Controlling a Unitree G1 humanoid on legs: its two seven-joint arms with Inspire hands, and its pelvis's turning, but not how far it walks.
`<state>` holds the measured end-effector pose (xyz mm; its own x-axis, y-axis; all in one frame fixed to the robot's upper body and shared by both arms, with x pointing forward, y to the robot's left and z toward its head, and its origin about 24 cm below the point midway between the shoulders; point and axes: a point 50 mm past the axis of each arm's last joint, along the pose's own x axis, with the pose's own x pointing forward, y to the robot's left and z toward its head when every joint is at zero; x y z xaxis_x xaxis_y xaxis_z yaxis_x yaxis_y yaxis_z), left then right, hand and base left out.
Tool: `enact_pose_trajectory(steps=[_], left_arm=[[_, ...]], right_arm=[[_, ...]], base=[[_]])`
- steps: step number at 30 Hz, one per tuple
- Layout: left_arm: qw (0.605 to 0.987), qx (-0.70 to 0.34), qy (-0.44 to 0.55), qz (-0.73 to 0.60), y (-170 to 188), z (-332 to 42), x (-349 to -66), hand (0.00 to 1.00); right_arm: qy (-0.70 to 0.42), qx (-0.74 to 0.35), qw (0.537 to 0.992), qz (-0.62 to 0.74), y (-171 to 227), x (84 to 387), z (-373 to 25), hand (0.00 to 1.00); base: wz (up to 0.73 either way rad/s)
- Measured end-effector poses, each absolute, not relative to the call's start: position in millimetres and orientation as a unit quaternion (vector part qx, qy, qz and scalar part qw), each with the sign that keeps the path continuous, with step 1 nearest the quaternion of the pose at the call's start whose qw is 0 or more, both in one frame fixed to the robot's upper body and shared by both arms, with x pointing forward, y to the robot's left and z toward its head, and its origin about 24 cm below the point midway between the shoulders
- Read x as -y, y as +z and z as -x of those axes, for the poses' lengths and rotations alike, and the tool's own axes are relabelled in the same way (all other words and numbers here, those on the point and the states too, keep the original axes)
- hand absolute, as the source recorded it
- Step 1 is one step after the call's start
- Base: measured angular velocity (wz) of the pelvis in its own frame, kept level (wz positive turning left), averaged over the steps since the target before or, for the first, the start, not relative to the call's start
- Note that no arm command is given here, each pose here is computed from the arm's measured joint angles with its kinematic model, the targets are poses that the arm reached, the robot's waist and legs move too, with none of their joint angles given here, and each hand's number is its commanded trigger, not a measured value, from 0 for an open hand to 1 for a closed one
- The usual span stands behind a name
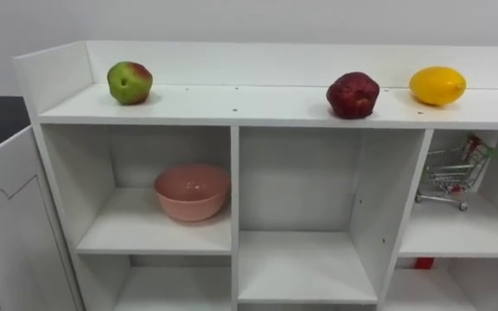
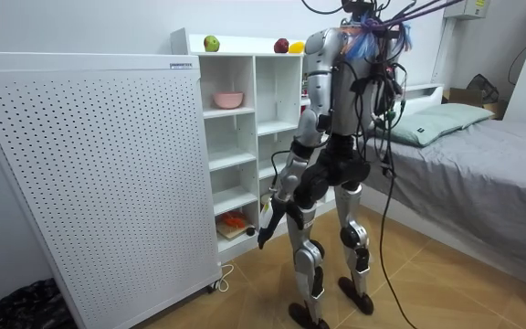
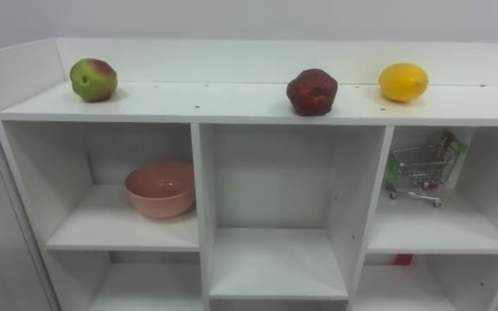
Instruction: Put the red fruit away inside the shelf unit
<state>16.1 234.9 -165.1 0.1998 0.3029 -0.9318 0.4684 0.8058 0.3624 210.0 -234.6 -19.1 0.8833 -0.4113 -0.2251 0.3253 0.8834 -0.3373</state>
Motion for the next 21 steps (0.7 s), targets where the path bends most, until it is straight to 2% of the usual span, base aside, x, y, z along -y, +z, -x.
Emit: enact_pose_trajectory(steps=[10, 21], left_arm=[[0.719, -0.624, -0.065, -0.300, -165.0, -6.4, -231.7, 0.00], [0.718, -0.628, -0.076, -0.292, -166.2, -3.1, -229.9, 0.00]], right_arm=[[-0.228, 0.062, 0.963, 0.130, 59.5, 225.4, -224.4, 0.00], [-0.241, 0.180, 0.947, 0.111, 106.9, 219.6, -238.7, 0.00]], base=[[-0.06], [0.00]])
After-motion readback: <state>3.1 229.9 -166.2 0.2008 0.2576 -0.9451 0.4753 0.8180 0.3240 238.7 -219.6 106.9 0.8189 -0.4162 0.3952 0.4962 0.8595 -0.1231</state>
